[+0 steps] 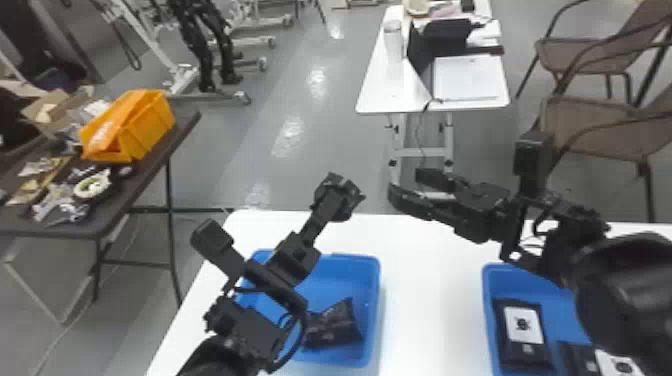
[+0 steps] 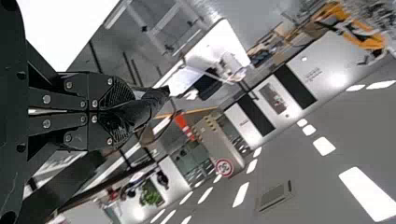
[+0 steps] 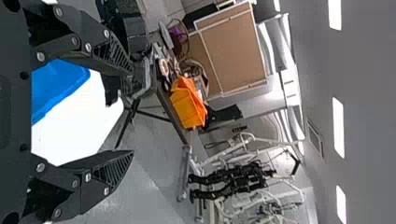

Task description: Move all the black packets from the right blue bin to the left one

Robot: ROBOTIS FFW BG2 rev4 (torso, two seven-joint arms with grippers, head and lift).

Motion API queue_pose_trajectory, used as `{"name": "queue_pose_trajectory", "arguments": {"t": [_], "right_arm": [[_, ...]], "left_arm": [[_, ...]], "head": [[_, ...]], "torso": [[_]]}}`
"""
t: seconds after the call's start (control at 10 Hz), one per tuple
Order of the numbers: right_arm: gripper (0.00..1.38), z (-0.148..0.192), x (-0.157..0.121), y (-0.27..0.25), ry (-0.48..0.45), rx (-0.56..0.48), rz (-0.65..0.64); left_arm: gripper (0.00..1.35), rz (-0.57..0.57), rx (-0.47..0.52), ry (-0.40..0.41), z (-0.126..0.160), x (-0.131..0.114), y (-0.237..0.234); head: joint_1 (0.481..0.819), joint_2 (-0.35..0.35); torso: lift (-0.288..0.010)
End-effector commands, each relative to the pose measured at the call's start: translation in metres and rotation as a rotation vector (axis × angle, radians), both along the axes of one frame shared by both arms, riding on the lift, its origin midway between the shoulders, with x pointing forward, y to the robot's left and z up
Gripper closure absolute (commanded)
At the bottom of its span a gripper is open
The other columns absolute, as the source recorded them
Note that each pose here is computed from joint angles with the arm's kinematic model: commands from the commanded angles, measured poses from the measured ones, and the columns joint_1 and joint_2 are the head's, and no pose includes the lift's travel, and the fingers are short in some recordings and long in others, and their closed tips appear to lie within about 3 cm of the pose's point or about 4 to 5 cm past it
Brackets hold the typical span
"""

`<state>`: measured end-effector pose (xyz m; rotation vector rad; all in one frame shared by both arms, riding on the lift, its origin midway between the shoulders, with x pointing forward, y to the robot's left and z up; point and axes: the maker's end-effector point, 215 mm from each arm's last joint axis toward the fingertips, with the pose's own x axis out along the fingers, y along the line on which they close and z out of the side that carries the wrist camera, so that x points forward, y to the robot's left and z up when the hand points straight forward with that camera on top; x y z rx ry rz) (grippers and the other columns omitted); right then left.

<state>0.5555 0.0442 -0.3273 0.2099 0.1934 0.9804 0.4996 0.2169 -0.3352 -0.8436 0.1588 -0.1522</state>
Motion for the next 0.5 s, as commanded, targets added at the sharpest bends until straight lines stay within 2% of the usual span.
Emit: {"name": "queue_pose_trajectory", "arguments": {"t": [0.0,0.1,0.2,0.4], "right_arm": [[0.25,0.012,0.009,-0.041,-0.056,-0.040,-0.112],[0.26,0.009,0.011,-0.070,-0.053,-0.042,-0.197],[0.26,-0.006,0.006,-0.102,-0.014,-0.030,-0.279],[0.26,-0.036,-0.012,-0.135,0.053,-0.044,-0.354]], "left_arm": [[1.22,0.148,0.190,-0.018,-0.013,-0.013,0.060],[1.22,0.212,0.314,-0.010,-0.027,-0.029,0.086],[1.22,0.253,0.494,0.031,-0.049,-0.051,0.110],[1.22,0.223,0.814,0.094,-0.072,-0.068,0.135]], "head": [[0.695,0.265],[0.695,0.275],[0.695,0.281],[0.695,0.287]], "torso": [[0.000],[0.000],[0.000],[0.000]]}}
